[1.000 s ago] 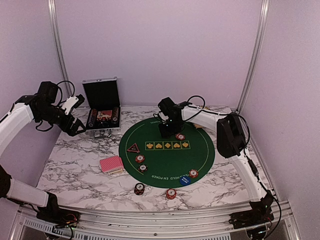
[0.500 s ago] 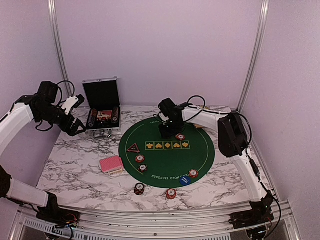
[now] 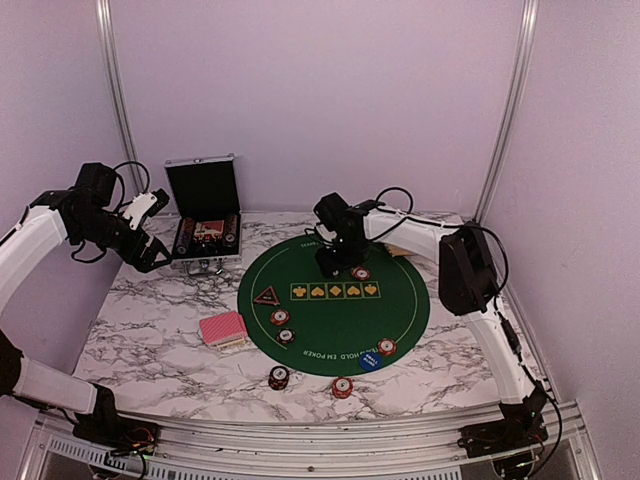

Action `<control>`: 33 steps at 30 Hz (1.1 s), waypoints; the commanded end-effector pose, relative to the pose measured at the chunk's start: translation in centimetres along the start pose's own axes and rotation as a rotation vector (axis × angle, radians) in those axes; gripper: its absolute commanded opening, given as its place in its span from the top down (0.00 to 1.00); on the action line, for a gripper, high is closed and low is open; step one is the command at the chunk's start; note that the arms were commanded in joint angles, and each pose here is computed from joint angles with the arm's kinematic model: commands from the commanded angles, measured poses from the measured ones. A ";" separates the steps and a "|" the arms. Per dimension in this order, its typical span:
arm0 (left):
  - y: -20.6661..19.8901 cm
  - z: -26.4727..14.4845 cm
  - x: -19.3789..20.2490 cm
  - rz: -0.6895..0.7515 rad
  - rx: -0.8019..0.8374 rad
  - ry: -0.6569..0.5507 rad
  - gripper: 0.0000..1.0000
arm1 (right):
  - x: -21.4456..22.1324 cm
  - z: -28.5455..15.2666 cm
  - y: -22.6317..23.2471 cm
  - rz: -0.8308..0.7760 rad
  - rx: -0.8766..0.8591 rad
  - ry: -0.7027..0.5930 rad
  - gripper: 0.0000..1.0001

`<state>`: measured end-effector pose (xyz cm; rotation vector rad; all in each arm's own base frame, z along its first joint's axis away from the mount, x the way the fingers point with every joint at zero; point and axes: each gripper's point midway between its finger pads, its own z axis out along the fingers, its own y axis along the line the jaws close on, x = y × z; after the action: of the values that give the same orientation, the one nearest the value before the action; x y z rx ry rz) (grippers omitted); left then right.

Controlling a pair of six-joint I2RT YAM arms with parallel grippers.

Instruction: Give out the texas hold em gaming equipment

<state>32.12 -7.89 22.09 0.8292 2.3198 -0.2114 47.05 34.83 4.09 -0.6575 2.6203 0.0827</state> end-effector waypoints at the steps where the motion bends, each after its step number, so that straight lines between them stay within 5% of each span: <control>1: -0.2 -1.1 -0.5 0.012 -0.005 -0.008 0.01 | -3.2 -8.4 2.9 -0.069 -0.009 -0.145 0.35; 18: -0.4 -0.9 -0.2 0.009 0.003 -0.003 0.01 | 13.9 -15.2 21.8 -0.392 -0.363 0.019 0.21; 33: -0.6 -1.2 0.2 0.016 -0.003 0.001 0.01 | 18.1 -11.6 26.6 -0.494 -0.447 0.114 0.24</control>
<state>31.75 -7.80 22.23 0.8299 2.3225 -0.2063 15.89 46.83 5.43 -1.4576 2.5138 0.4591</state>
